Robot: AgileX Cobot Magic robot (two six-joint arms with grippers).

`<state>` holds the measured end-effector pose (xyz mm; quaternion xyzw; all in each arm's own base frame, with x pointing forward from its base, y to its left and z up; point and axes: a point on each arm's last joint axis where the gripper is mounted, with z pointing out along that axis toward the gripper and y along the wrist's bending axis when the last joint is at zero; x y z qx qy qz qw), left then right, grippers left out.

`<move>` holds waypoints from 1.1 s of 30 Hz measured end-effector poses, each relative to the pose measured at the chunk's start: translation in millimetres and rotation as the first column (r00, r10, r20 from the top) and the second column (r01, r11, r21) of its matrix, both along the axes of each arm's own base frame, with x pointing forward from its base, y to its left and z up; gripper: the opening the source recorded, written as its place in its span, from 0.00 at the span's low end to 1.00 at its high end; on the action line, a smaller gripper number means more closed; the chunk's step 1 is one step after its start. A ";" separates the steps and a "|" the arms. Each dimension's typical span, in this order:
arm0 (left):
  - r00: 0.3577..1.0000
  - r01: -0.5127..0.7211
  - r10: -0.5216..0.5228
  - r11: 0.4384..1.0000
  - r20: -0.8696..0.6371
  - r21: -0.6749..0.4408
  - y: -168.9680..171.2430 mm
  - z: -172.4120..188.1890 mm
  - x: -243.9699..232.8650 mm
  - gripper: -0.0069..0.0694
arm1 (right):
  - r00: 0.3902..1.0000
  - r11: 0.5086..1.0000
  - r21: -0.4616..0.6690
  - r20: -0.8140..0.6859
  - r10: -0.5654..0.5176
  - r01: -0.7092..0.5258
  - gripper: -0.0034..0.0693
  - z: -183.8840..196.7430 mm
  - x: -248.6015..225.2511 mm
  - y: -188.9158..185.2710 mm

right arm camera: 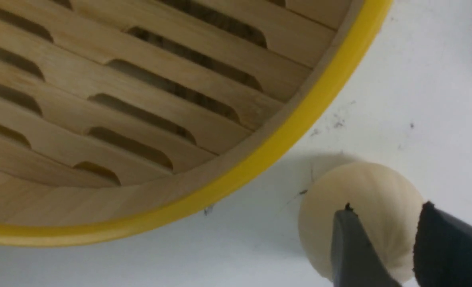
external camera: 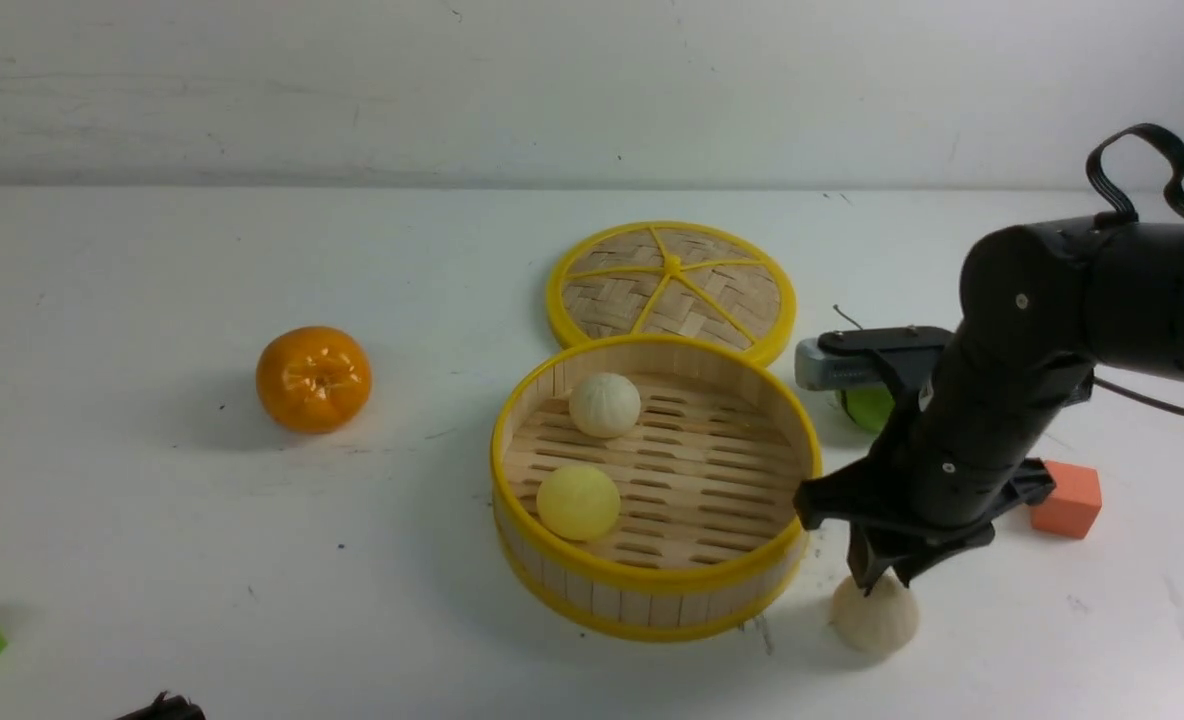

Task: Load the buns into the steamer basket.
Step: Use the right arm to grab a steamed stuffed bun, then use the right arm to put the steamed stuffed bun into the steamer

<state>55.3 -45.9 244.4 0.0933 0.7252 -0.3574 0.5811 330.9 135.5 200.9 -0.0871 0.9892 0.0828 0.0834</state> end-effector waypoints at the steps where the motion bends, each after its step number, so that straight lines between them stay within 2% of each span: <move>1: 1.000 0.000 0.000 1.000 0.000 0.000 0.0 -0.1 0.0 0.14 | 1.000 1.000 -0.001 -0.002 0.000 0.000 0.38 -1.5 0.5 0.2; 15: 1.000 0.000 0.000 1.000 0.000 0.000 0.0 -0.1 0.0 0.16 | 0.999 1.000 -0.013 -0.033 0.001 -0.002 0.37 -10.4 1.4 0.5; 21: 1.000 0.000 0.000 1.000 0.000 0.000 0.0 -0.1 0.0 0.16 | 0.999 1.000 -0.015 -0.036 0.002 -0.003 0.27 -10.4 1.1 0.3; 23: 1.000 0.000 0.000 1.000 0.000 0.000 0.0 -0.1 0.0 0.16 | 0.999 1.000 -0.017 -0.035 0.004 -0.005 0.18 -10.5 1.2 0.2; 28: 1.000 0.000 0.000 1.000 0.000 0.000 0.0 -0.1 0.0 0.17 | 0.999 0.999 -0.021 -0.034 0.036 -0.037 0.05 -9.8 0.5 0.0; 33: 1.000 0.000 0.000 1.000 0.000 0.000 0.0 -0.1 0.0 0.17 | 0.999 0.999 -0.015 -0.009 0.049 -0.049 0.05 9.0 -5.2 -2.1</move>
